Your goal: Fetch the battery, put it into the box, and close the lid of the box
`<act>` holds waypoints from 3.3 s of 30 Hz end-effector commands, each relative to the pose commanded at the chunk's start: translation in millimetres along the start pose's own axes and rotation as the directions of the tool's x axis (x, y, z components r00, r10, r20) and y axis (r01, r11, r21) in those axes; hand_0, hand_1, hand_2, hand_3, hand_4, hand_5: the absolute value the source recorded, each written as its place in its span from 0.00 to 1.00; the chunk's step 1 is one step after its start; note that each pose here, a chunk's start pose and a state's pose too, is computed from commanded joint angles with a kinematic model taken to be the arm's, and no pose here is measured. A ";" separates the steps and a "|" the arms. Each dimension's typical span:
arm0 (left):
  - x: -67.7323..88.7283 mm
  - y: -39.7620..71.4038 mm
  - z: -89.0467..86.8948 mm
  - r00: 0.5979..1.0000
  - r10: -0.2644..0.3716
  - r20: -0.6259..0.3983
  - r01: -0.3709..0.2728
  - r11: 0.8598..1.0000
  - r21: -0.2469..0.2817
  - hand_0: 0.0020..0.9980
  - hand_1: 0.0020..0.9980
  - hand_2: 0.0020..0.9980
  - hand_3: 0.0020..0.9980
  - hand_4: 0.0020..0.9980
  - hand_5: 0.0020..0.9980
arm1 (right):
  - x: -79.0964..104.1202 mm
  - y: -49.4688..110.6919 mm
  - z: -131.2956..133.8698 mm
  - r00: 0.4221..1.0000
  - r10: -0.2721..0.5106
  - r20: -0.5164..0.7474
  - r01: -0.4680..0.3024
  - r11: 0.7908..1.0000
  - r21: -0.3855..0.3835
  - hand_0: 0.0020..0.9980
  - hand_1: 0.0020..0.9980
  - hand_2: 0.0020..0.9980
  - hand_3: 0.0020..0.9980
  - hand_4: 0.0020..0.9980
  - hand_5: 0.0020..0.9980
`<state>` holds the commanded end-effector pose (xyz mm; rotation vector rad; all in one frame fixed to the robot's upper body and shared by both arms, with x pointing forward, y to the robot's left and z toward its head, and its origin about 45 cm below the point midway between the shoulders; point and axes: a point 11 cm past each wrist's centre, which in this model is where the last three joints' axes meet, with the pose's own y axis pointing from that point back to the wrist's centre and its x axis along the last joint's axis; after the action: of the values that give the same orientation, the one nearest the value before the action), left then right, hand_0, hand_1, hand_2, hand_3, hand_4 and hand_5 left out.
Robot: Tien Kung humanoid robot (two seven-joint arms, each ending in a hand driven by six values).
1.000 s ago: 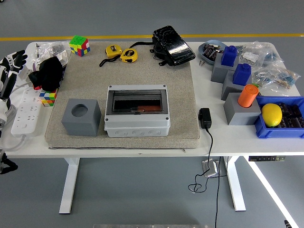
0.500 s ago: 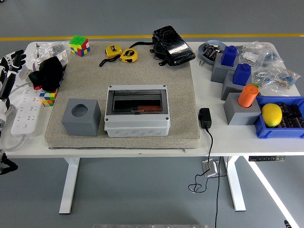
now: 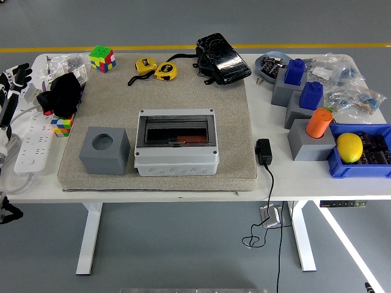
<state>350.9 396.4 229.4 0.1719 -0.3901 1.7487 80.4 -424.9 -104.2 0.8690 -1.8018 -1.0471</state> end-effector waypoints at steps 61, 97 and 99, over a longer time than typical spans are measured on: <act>-6.9 1.2 -3.6 1.000 -0.014 0.001 0.014 1.000 0.009 0.82 0.81 0.81 0.80 1.00 1.00 | 11.5 -0.8 6.0 0.998 0.011 -0.056 -0.009 0.999 0.038 0.82 0.77 0.76 0.79 1.00 1.00; -4.7 -1.6 0.1 1.000 -0.009 0.011 0.009 1.000 -0.002 0.83 0.81 0.81 0.80 1.00 1.00 | 6.3 -0.5 4.0 0.999 -0.001 -0.047 0.003 0.999 0.040 0.82 0.77 0.76 0.79 1.00 1.00; -5.0 -1.6 0.0 1.000 -0.009 0.010 0.009 1.000 -0.002 0.83 0.81 0.81 0.80 1.00 1.00 | 7.1 -0.6 3.8 0.999 0.001 -0.046 0.001 0.999 0.040 0.82 0.77 0.76 0.79 1.00 1.00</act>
<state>353.6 392.0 228.1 0.1811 -0.3975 1.7389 74.2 -430.0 -103.5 0.9103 -1.7901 -0.9866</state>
